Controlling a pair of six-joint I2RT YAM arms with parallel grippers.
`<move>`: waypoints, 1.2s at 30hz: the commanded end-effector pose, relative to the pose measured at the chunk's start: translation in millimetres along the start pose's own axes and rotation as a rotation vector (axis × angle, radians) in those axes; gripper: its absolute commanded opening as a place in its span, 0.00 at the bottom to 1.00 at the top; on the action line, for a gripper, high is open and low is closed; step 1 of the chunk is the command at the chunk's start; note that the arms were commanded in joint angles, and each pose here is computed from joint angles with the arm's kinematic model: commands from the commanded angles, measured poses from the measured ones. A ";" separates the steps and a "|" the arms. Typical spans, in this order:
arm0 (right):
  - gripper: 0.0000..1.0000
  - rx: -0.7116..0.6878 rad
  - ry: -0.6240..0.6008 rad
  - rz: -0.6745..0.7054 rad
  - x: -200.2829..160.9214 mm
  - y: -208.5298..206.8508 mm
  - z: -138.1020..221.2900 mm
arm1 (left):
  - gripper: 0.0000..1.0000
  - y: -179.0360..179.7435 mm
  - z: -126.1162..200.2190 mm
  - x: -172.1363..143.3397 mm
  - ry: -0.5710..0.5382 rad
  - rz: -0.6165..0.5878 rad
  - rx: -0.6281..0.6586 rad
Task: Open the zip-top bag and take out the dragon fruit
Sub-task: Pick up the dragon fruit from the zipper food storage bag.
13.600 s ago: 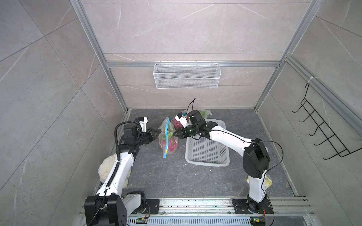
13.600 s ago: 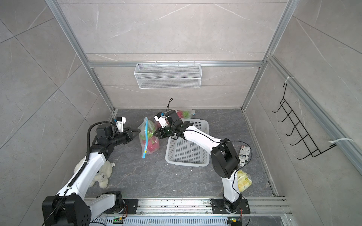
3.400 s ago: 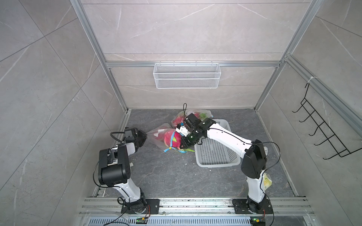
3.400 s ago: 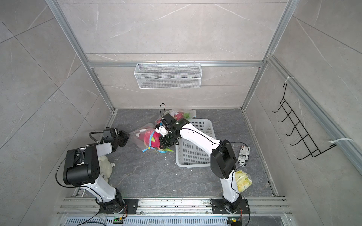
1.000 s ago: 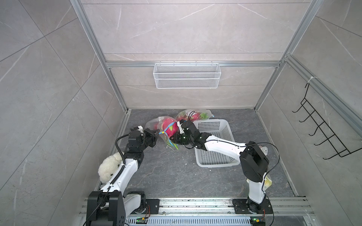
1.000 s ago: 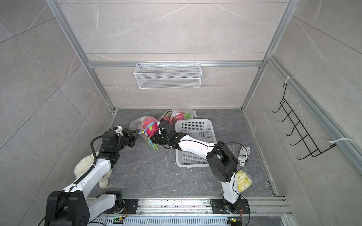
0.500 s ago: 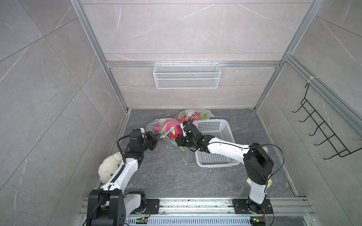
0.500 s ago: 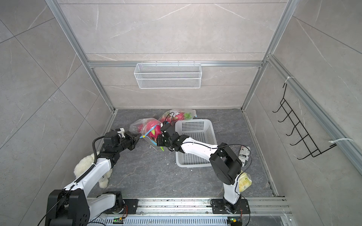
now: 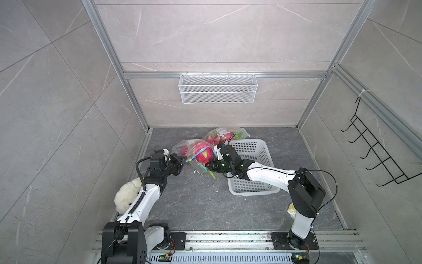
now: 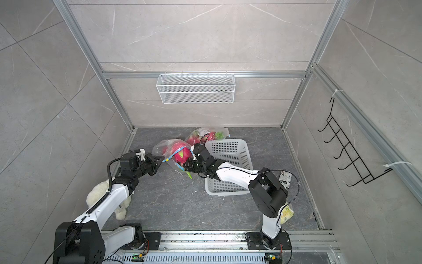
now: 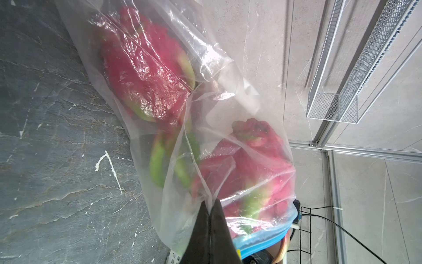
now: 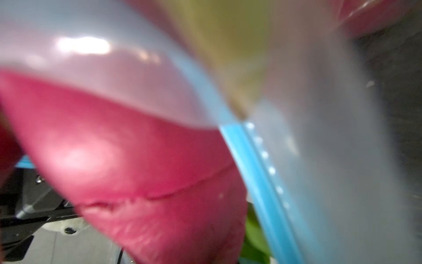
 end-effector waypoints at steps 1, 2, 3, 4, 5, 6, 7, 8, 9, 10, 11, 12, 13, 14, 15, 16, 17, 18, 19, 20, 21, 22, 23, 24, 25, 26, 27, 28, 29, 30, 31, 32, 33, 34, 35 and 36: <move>0.00 0.251 -0.031 -0.148 16.3 31.6 19.2 | 0.00 10.3 1.5 2.6 -0.025 -0.025 0.048; 0.00 0.276 -0.029 -0.168 17.1 31.4 19.4 | 0.00 11.4 1.4 2.0 -0.024 -0.026 0.050; 0.00 0.298 -0.023 -0.191 18.2 32.4 19.7 | 0.00 12.4 1.3 1.5 -0.024 -0.025 0.052; 0.00 0.324 -0.012 -0.205 18.5 34.2 19.5 | 0.00 13.7 1.1 0.8 -0.022 -0.025 0.055; 0.00 0.345 0.001 -0.221 18.0 35.7 19.3 | 0.00 14.6 0.9 0.5 -0.021 -0.025 0.057; 0.00 0.367 0.015 -0.231 17.8 38.7 19.7 | 0.00 15.2 0.5 0.2 -0.021 -0.026 0.058; 0.00 0.380 0.026 -0.237 17.4 41.0 20.6 | 0.00 15.8 0.2 0.2 -0.022 -0.027 0.060; 0.00 0.390 0.034 -0.244 17.3 42.8 21.8 | 0.00 16.6 0.2 0.1 -0.023 -0.027 0.063; 0.00 0.404 0.043 -0.251 17.0 44.7 23.4 | 0.00 17.4 0.0 0.3 -0.025 -0.028 0.066; 0.00 0.417 0.052 -0.260 17.0 46.6 25.1 | 0.00 18.1 -0.4 -0.2 -0.022 -0.028 0.068; 0.00 0.425 0.064 -0.271 16.2 47.8 25.7 | 0.00 18.7 -0.7 -0.7 -0.020 -0.027 0.069; 0.00 0.436 0.081 -0.287 15.4 49.4 26.7 | 0.00 19.3 -0.7 -0.7 -0.021 -0.026 0.071; 0.00 0.445 0.101 -0.300 14.0 49.8 26.7 | 0.00 20.3 -0.8 -0.9 -0.023 -0.026 0.075; 0.00 0.453 0.117 -0.317 12.6 49.6 26.6 | 0.00 20.4 -0.8 -0.7 -0.025 -0.027 0.075; 0.00 0.466 0.135 -0.340 10.5 48.7 26.0 | 0.00 20.2 -0.8 -0.6 -0.026 -0.025 0.073; 0.00 0.484 0.152 -0.368 8.7 46.5 25.4 | 0.00 20.1 -1.0 -0.3 -0.026 -0.031 0.074; 0.00 0.506 0.162 -0.398 7.8 44.7 25.7 | 0.00 20.0 -0.9 0.0 -0.027 -0.032 0.076; 0.00 0.542 0.174 -0.432 6.6 44.1 26.5 | 0.00 19.5 -0.8 0.4 -0.028 -0.035 0.077; 0.00 0.573 0.186 -0.465 5.5 42.7 26.4 | 0.00 19.6 -0.8 0.5 -0.028 -0.040 0.081; 0.00 0.597 0.205 -0.489 4.2 42.4 26.5 | 0.00 19.2 -0.4 0.9 -0.030 -0.045 0.083; 0.00 0.617 0.222 -0.510 2.1 41.4 26.8 | 0.00 19.4 0.0 1.4 -0.032 -0.048 0.088; 0.00 0.629 0.230 -0.530 0.0 39.0 26.7 | 0.00 18.8 0.4 2.0 -0.035 -0.051 0.090; 0.00 0.631 0.236 -0.542 -1.7 36.4 26.6 | 0.00 18.4 0.7 1.9 -0.036 -0.054 0.090; 0.00 0.633 0.239 -0.547 -3.4 34.2 27.1 | 0.00 18.0 1.1 2.5 -0.039 -0.055 0.091; 0.00 0.631 0.243 -0.549 -4.8 32.9 27.7 | 0.00 17.2 1.4 2.8 -0.042 -0.057 0.090; 0.00 0.629 0.243 -0.545 -5.5 32.4 29.2 | 0.00 17.2 1.4 3.1 -0.042 -0.057 0.092; 0.00 0.626 0.243 -0.536 -6.1 33.5 31.8 | 0.00 16.4 1.8 3.5 -0.043 -0.058 0.092; 0.00 0.620 0.249 -0.528 -6.9 35.0 33.8 | 0.00 16.3 2.0 3.4 -0.043 -0.060 0.094; 0.00 0.614 0.259 -0.522 -7.6 36.1 35.1 | 0.00 15.8 2.5 3.9 -0.047 -0.061 0.095; 0.00 0.607 0.273 -0.519 -8.8 36.8 36.0 | 0.00 15.9 2.9 4.3 -0.052 -0.062 0.100; 0.00 0.604 0.285 -0.516 -10.1 36.9 36.9 | 0.00 15.9 3.2 5.1 -0.058 -0.062 0.104; 0.00 0.596 0.297 -0.517 -12.5 35.7 38.0 | 0.00 14.8 3.5 6.2 -0.065 -0.067 0.103; 0.00 0.583 0.302 -0.518 -14.2 33.6 38.9 | 0.00 14.3 3.5 7.0 -0.068 -0.069 0.106; 0.00 0.568 0.308 -0.512 -16.3 31.7 40.0 | 0.00 13.7 3.4 8.2 -0.074 -0.073 0.108; 0.00 0.550 0.314 -0.500 -18.6 30.1 41.5 | 0.00 13.1 3.2 10.1 -0.085 -0.078 0.113; 0.00 0.527 0.322 -0.480 -21.6 28.9 43.6 | 0.00 12.2 3.2 12.5 -0.095 -0.082 0.118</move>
Point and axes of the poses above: each gripper's point midway between its finger pads, its own z axis back along the fingers, its own y axis along the line the jaws close on, x = y × z, the point moved 8 cm from there along z, back along the fingers, and after that the axes turned 9 degrees about -z, right-handed, at the moved point
